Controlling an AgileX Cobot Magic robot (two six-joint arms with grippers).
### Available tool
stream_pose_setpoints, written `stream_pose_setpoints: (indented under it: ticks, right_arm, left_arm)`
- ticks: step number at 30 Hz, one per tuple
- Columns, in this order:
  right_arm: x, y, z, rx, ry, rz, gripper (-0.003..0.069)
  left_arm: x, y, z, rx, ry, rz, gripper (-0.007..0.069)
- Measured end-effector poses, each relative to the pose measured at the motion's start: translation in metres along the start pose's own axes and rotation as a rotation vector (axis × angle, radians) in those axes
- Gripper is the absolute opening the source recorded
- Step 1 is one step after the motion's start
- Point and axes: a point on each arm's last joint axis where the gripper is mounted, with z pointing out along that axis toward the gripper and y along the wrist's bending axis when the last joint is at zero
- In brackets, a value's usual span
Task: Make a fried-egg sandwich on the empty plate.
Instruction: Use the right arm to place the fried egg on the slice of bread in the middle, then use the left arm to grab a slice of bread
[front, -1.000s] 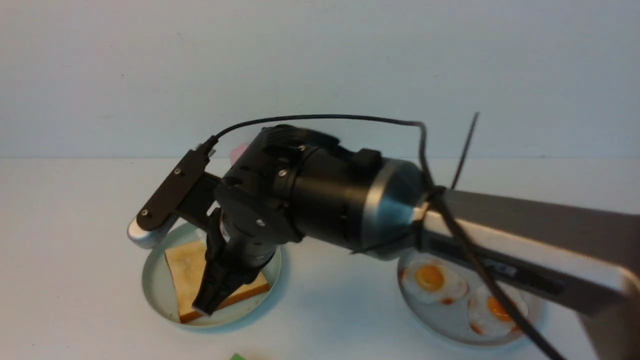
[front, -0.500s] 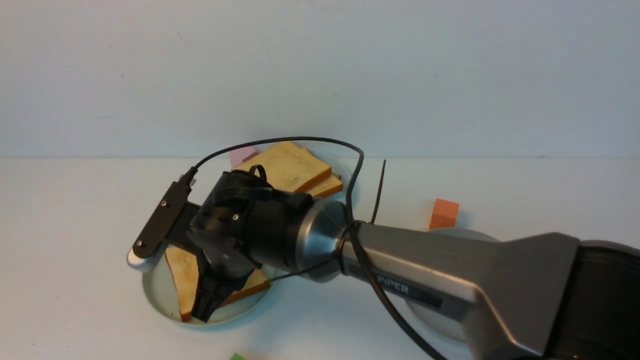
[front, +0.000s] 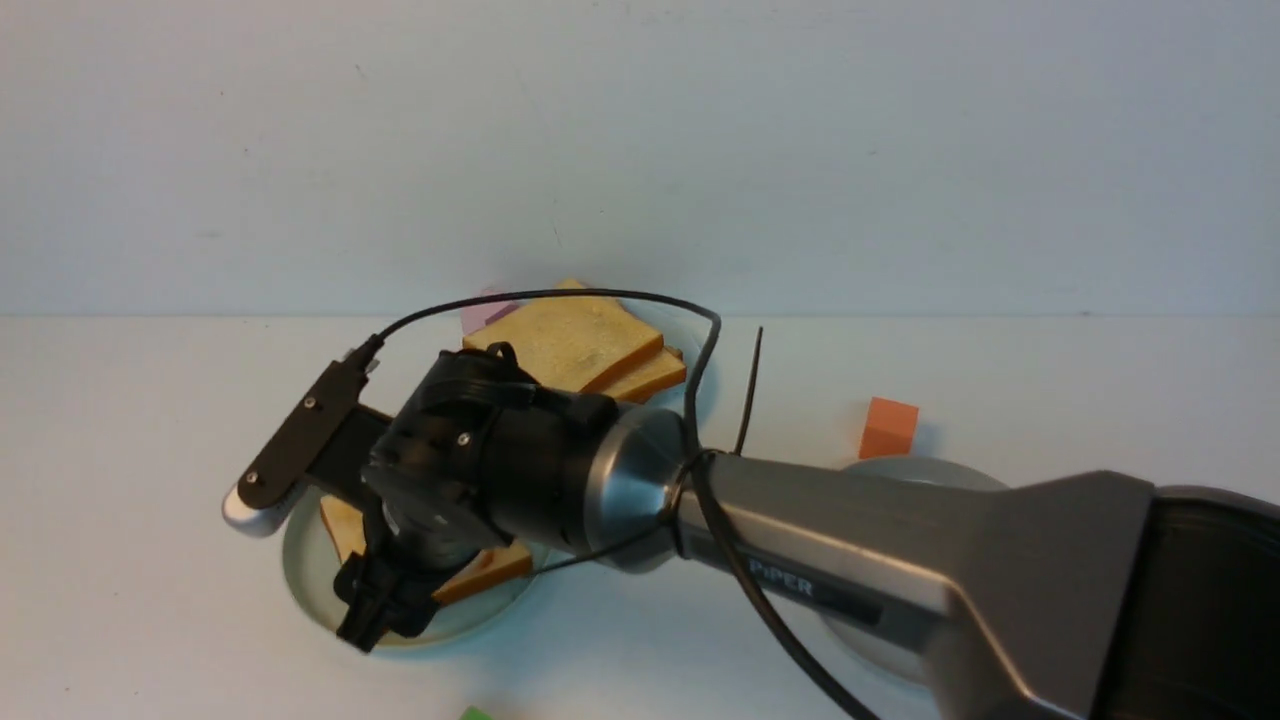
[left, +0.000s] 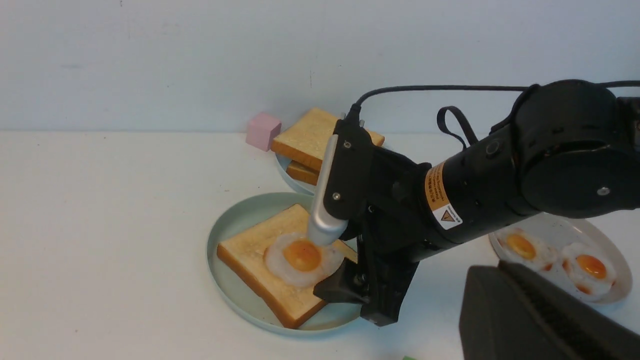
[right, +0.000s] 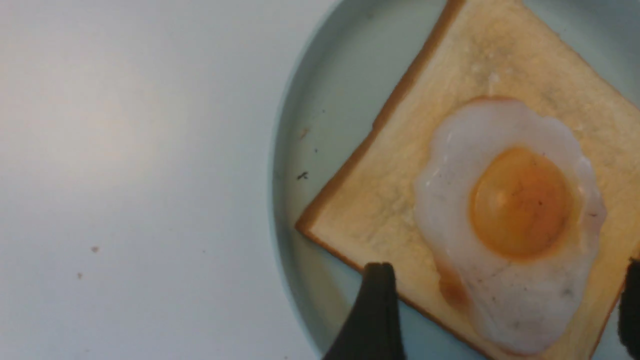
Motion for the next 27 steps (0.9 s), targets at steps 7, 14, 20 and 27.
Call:
stream_pose_setpoints:
  ticks: [7,14,20,27]
  right_arm:
    - [-0.008,-0.008,-0.075,0.009,0.065,0.065,0.0599]
    - [0.010,-0.024,-0.189,-0.001,0.123,0.067,0.0239]
    - [0.059,-0.027,-0.247,-0.021,0.128,0.128,0.0013]
    - [0.136,-0.028,-0.319,0.001,0.066,0.295,-0.0009]
  left_arm:
    - [0.003,-0.002,0.002,0.014,0.042,-0.025,0.0014]
    - [0.010,-0.021,0.052,0.045,0.380,-0.025,-0.0013]
    - [-0.012,-0.045,0.116,0.101,0.574,0.076,-0.0013]
    - [-0.043,-0.071,0.217,0.127,0.702,0.218,-0.0013]
